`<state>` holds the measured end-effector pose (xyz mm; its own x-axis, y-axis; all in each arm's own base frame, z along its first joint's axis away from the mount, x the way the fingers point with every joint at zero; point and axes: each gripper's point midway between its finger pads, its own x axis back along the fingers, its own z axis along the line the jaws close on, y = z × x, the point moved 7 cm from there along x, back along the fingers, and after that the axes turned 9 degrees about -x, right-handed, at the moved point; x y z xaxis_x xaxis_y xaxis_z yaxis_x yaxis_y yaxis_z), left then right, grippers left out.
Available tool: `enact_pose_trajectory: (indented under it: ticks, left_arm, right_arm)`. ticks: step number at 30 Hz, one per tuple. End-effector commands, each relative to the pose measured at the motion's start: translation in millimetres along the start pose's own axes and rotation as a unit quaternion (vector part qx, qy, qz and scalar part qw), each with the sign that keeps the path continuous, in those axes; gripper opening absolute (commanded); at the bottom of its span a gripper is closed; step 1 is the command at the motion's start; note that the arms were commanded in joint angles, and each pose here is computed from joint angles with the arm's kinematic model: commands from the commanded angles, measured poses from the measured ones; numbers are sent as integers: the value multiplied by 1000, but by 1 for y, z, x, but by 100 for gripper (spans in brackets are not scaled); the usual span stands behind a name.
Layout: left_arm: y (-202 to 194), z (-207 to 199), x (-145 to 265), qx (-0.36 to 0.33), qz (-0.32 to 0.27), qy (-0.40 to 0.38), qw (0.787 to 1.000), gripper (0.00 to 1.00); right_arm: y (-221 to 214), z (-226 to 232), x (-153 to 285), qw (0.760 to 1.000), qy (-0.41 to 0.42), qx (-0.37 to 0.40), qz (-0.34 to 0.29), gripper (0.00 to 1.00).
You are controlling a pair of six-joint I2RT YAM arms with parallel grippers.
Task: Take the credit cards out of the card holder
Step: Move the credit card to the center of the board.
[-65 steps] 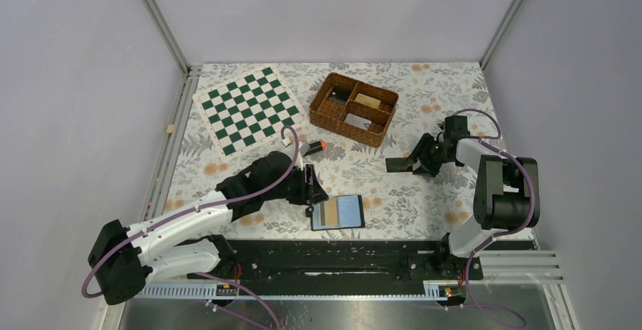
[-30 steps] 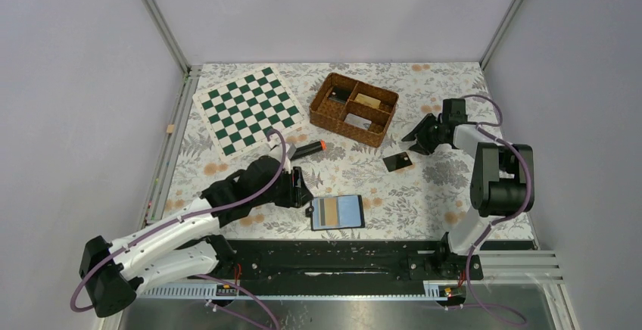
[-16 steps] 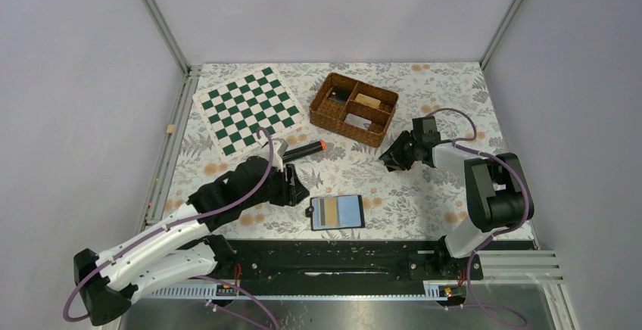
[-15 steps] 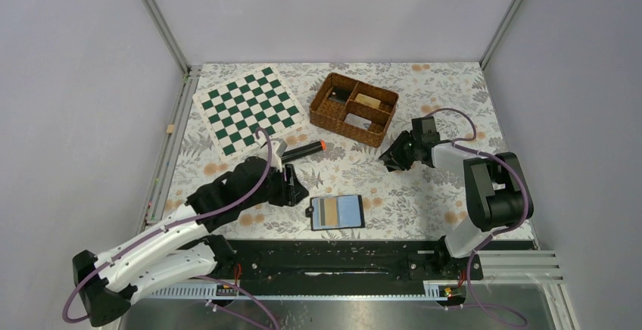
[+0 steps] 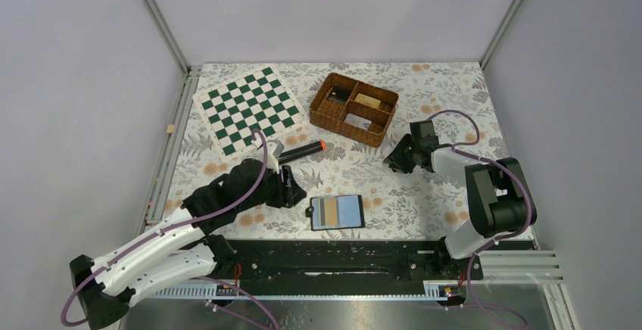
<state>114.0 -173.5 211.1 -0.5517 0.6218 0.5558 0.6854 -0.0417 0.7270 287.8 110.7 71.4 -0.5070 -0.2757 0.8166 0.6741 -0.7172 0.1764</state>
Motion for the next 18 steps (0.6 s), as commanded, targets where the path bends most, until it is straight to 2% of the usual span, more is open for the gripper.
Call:
enact_pose_trajectory:
  ticks: [1,10,14,18]
  left_arm:
    - [2,0,-1,-1,-10,-3,1000,47]
    - [-8,4,-13,11,3,-1,1000,48]
    - [-19,8,-27,25,29,9,999,47]
    - [-33,2,-39,60,63,-51,995,46]
  right_arm:
    - [-6,-20,5,998,-55,-1,-18,37]
    - [-10,-25,15,995,-84,-13,-46,40]
    - [-18,-14,29,996,-64,37,-43,42]
    - [-44,10,56,995,0,99,-21,43]
